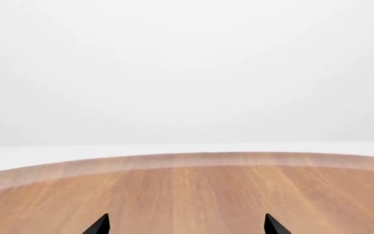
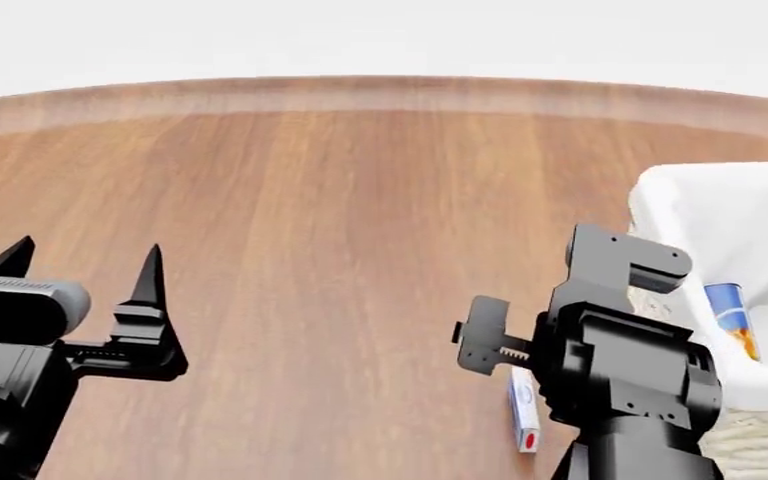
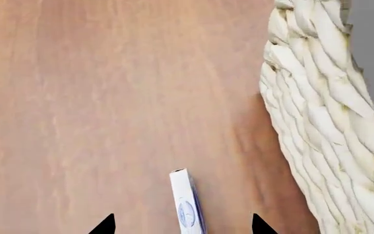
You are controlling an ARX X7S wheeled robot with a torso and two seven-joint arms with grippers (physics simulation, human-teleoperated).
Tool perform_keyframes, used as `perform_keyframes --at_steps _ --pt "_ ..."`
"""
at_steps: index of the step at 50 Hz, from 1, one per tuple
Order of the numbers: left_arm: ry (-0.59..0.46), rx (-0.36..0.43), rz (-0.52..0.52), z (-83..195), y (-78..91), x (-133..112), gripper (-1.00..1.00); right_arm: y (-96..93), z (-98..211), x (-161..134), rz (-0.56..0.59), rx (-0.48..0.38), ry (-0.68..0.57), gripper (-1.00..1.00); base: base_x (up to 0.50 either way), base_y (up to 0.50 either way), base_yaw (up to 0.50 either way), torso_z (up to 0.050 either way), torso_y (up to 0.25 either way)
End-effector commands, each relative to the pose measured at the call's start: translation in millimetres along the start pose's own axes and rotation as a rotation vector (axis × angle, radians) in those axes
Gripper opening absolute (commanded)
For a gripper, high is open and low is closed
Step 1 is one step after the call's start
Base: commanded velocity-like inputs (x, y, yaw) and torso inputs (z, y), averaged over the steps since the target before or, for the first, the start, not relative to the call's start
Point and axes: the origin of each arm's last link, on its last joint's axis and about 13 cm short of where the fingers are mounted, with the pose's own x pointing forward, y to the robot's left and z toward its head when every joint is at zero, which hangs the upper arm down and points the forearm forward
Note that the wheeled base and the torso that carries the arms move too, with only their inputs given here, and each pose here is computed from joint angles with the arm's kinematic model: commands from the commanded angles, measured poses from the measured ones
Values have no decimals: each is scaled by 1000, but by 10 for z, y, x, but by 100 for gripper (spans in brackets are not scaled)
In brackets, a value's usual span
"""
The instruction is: Pick up the alphabet soup and the cream cheese box, and put them in the basket.
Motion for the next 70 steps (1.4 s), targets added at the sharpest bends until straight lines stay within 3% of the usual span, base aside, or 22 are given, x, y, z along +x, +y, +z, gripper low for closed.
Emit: perform_keyframes --at_steps 1,19,20,46,70 --pt "-6 7 -2 -20 -3 -9 100 -11 -29 16 1 4 3 100 0 0 0 0 -250" --pt "-5 0 -1 -20 4 0 100 16 -31 14 34 -21 5 100 0 0 0 0 -250" --pt "8 -16 -5 -14 5 -3 100 33 -5 7 50 -60 -10 -100 0 0 0 0 0" --pt "20 -22 -16 -43 3 -11 100 56 24 2 80 -99 -31 -100 0 0 0 0 0" --pt "10 -20 -22 0 6 -15 100 195 181 -65 233 -184 -90 -100 0 0 0 0 245"
